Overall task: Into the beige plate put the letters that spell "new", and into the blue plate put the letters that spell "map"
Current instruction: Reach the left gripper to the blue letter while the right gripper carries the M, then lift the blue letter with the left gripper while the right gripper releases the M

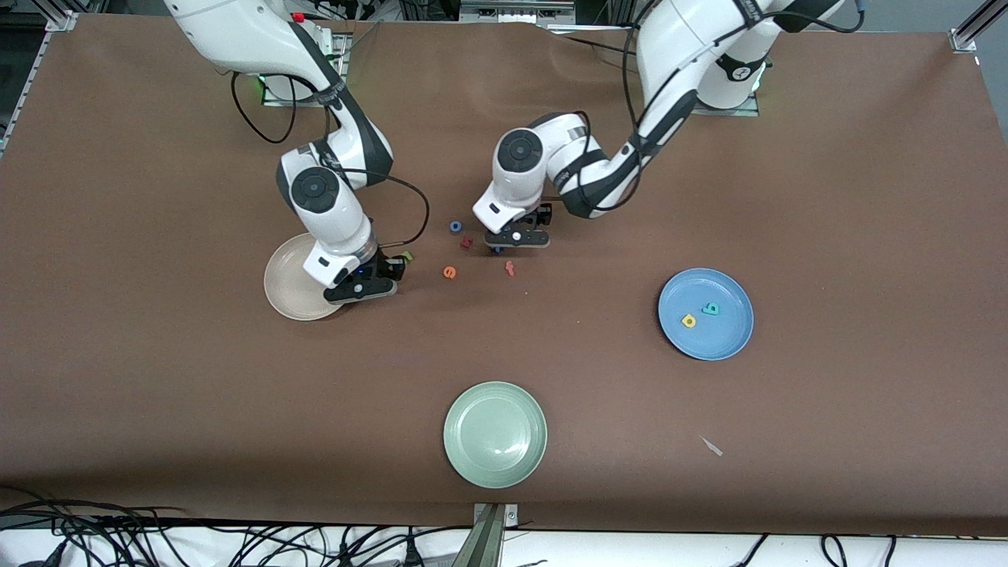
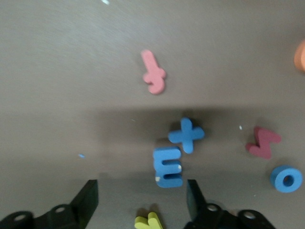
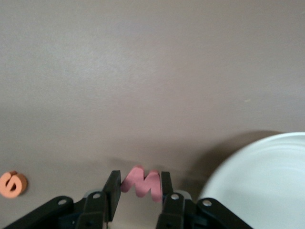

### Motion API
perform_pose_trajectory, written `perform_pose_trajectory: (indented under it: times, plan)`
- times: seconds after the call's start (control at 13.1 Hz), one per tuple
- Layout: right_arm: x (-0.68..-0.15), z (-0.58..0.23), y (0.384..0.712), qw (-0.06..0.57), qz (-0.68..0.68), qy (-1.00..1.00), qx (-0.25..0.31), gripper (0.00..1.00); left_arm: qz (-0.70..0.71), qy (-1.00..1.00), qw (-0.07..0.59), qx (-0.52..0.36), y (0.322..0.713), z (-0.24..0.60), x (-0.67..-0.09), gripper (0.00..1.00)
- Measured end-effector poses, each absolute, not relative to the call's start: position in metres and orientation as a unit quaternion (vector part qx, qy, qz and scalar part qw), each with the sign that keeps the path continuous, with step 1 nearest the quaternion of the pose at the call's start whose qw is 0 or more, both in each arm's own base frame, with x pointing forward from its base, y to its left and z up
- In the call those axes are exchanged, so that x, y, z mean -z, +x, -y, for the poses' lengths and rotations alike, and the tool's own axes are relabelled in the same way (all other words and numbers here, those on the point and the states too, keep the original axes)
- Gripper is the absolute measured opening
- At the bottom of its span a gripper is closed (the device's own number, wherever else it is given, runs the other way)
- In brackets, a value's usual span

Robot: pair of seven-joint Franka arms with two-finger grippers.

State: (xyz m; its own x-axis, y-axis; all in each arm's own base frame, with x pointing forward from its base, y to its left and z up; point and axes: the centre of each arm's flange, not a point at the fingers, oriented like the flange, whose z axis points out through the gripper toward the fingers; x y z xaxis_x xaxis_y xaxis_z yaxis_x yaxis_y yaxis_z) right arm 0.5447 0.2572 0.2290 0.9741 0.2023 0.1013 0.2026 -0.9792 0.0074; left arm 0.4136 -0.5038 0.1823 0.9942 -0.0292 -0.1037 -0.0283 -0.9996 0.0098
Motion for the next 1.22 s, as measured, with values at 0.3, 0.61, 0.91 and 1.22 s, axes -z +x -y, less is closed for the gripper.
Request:
perform_pose_trajectory:
  times: [0.3,0.61,0.91,1.22]
  plan:
    - [-0.264,-0.189,0.565,-0.024,0.141,-0.989,0.027,0.39,0.028,0.999,0.004,0.037,0.415,0.506,-0.173,0.75]
    - [-0.253,-0.132,0.566,-0.035,0.153,-0.988,0.004,0.39,0.03,0.999,0.019,0.03,0.416,0.509,-0.169,0.76]
    - [-0.229,-0.123,0.546,-0.033,0.151,-0.988,-0.005,0.58,0.048,0.999,0.014,0.011,0.419,0.511,-0.173,0.42]
    - [-0.239,-0.153,0.54,-0.021,0.111,-0.994,0.007,0.68,0.042,0.999,0.006,0.012,0.427,0.505,-0.175,0.26]
